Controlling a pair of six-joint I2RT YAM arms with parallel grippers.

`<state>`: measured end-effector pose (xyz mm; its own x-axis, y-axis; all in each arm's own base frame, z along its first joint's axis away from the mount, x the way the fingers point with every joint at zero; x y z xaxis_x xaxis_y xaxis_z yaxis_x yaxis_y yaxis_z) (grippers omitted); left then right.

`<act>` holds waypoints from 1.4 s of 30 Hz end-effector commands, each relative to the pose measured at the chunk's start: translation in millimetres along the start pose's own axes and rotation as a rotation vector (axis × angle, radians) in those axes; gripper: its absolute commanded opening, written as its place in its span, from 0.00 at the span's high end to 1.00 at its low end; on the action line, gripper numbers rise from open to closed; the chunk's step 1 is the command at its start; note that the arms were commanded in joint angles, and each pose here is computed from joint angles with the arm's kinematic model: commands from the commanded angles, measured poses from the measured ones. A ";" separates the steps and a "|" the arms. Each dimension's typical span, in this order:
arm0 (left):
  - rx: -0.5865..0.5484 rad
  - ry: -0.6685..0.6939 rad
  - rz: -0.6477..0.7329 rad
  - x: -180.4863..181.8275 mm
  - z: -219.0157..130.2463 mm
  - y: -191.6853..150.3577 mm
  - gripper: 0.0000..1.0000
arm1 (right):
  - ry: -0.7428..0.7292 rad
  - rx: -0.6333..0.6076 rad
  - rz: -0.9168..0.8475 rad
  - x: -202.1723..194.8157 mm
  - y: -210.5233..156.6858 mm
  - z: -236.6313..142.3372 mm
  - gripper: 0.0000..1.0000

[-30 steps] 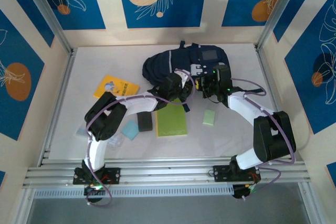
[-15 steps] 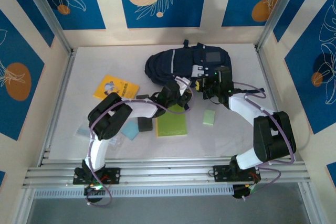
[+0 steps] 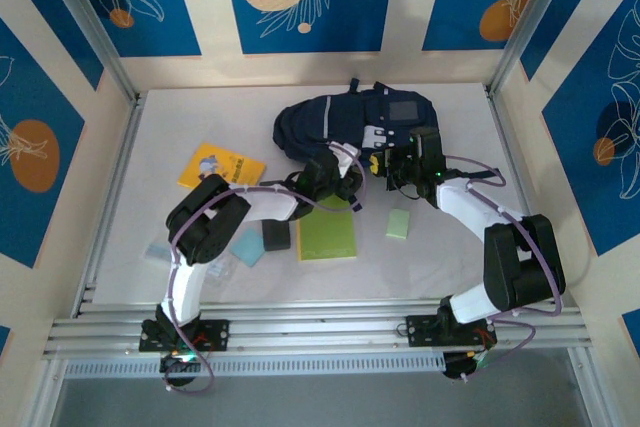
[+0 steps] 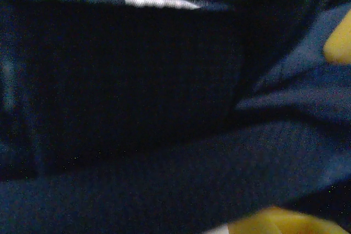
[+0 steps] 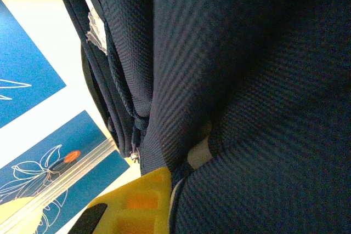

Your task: Pack books, pencil case, and school supplies into a backpack

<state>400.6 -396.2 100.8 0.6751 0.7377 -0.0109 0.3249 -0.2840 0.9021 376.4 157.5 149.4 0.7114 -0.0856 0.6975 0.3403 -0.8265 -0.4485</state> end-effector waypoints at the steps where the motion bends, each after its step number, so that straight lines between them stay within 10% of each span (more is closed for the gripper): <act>1: -0.080 -0.048 -0.044 -0.3 6.9 29.0 0.59 | 0.036 0.155 -0.065 12.0 -37.0 -9.4 1.00; 6: -0.062 -0.003 -0.048 6.5 14.1 26.7 1.00 | 0.035 0.165 -0.065 10.1 -36.7 -9.0 1.00; 23: 0.305 -0.092 -0.240 32.6 -49.8 -55.2 1.00 | 0.030 0.026 -0.305 25.5 39.8 -17.1 1.00; 32: 0.375 -0.001 -0.306 87.8 -83.0 -63.0 1.00 | 0.001 -0.001 -0.445 44.0 68.7 -23.9 1.00; 39: 0.387 -0.207 -0.272 40.2 -99.5 -25.6 1.00 | -0.021 0.009 -0.559 72.4 85.1 -8.9 1.00; 40: 0.383 -0.232 -0.268 30.8 -99.5 -17.7 1.00 | -0.028 0.033 -0.554 74.1 83.6 -4.4 0.97; 42: 0.365 -0.264 -0.272 15.1 -98.0 -2.7 1.00 | -0.045 0.070 -0.540 74.0 78.9 -1.0 0.60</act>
<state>366.7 -301.3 107.6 0.6135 0.7259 -0.3109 0.6981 -0.3144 0.6433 445.8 87.3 154.0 0.5035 0.3355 0.7962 0.6669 -0.7368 -0.1112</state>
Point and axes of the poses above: each hand's point on the last joint's axis, 136 mm out from that joint toward the fingers, its own z axis out along the fingers, its own x axis along the line the jaws close on, y = z × x, the point moved 1 cm from there along -z, back along the fingers, and after that the axes turned 6 degrees about z, right-handed, at the moved point
